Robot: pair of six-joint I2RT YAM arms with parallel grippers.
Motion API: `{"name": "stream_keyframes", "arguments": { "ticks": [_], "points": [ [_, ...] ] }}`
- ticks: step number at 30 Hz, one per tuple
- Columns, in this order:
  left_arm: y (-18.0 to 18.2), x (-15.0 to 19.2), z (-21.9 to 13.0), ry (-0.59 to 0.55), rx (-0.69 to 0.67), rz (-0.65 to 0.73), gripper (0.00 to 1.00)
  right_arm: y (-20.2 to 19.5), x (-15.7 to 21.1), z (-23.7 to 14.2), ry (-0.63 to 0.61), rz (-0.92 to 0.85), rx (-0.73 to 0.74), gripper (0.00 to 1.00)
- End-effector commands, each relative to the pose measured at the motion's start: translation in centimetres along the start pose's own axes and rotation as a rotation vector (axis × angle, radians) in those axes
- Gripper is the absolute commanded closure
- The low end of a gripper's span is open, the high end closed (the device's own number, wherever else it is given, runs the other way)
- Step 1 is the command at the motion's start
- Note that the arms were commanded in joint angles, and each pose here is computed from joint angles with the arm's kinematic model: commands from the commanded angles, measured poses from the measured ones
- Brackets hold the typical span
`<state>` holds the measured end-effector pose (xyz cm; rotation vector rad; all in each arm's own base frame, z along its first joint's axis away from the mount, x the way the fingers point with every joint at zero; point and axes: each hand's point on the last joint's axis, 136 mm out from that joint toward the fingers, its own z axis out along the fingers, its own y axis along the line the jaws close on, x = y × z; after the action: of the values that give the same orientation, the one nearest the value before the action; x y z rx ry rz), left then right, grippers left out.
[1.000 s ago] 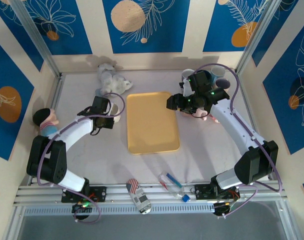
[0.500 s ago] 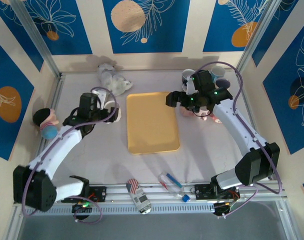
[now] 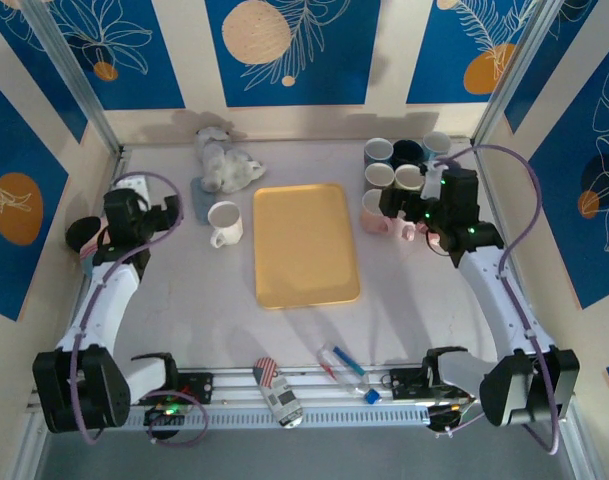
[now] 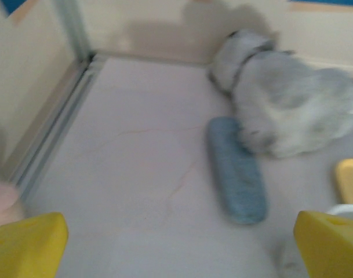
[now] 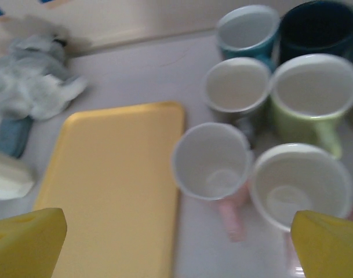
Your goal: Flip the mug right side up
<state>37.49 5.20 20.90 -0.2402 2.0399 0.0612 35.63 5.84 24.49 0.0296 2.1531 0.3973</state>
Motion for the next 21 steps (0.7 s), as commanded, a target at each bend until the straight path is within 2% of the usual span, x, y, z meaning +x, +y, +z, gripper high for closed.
{"name": "stream_keyframes", "arguments": {
  "ticks": [1, 10, 15, 19, 21],
  "points": [
    [1.8, 1.4, 1.4, -0.012, 0.004, -0.093, 0.0, -1.7, -2.4, -0.7, -0.124, -0.048, 0.031, 0.01],
    [1.3, 6.2, 4.5, -0.02, 0.042, -0.084, 0.01, -3.4, 0.2, 2.2, -0.111, -0.106, -0.001, 0.01],
    [-1.0, 8.4, 5.3, -0.033, 0.067, 0.01, 0.0, -3.3, 1.0, 3.5, -0.117, -0.107, -0.034, 0.01],
    [-1.9, 8.7, 5.5, -0.07, 0.078, 0.054, 0.0, -3.4, 1.1, 3.9, -0.145, -0.123, -0.038, 0.01],
    [-2.4, 8.9, 5.9, -0.053, 0.095, 0.059, 0.0, -3.5, 1.2, 4.0, -0.158, -0.131, -0.037, 0.01]
  ]
}}
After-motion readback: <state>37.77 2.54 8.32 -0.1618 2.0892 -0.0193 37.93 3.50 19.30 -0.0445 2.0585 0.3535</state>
